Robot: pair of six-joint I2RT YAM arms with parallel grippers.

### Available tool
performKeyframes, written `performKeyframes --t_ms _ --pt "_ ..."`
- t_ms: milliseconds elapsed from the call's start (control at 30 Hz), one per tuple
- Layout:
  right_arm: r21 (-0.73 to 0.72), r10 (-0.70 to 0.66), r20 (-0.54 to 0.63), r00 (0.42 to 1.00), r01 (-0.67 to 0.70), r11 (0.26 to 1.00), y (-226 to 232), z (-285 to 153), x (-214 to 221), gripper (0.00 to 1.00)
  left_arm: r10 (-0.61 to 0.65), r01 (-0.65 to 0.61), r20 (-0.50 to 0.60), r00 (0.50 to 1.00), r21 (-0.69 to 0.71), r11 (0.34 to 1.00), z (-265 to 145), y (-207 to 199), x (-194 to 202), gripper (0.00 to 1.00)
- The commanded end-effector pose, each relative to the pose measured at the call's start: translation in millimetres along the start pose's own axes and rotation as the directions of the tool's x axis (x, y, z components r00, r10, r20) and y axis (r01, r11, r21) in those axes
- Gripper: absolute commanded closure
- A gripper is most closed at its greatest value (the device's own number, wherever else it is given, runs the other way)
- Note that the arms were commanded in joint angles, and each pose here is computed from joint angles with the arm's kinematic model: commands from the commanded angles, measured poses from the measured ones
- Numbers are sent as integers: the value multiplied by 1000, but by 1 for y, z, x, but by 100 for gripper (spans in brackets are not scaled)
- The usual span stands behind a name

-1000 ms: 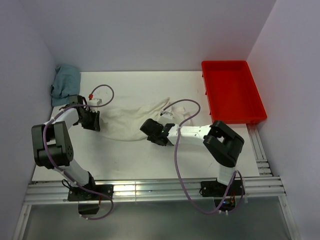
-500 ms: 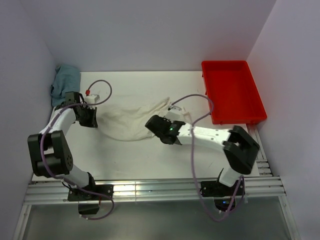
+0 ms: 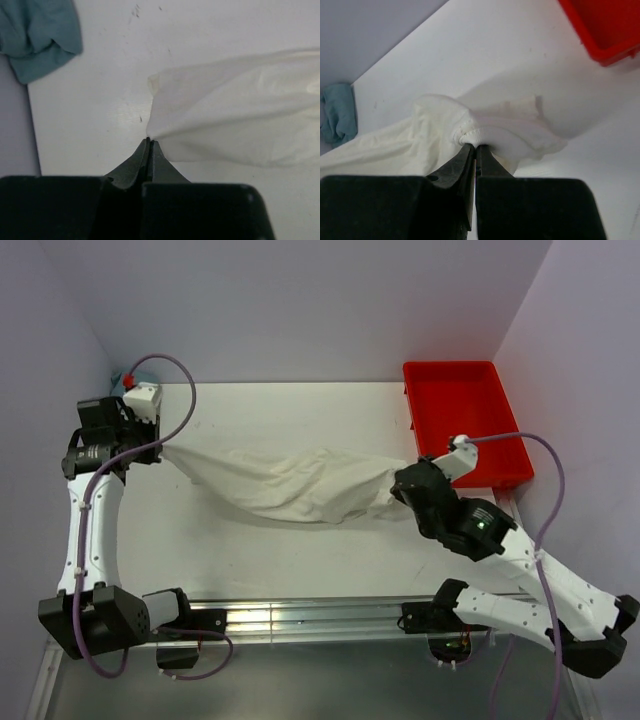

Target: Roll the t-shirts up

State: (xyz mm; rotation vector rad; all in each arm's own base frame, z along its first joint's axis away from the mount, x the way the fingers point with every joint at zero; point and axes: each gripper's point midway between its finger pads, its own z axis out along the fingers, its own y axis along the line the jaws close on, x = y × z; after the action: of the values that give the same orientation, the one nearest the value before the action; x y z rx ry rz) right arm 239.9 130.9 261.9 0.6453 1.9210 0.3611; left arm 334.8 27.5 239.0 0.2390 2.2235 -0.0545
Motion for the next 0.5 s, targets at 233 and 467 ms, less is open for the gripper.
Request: performKeyframes --t_ms 233,467 --pt "115 -40 218 975 16 993 -35 -9 -119 100 -33 34 12 999 -94 995 -23 38 -25 100" --pt "152 -174 -39 984 178 972 -7 106 -70 100 -92 101 -160 983 45 994 41 33 13 100"
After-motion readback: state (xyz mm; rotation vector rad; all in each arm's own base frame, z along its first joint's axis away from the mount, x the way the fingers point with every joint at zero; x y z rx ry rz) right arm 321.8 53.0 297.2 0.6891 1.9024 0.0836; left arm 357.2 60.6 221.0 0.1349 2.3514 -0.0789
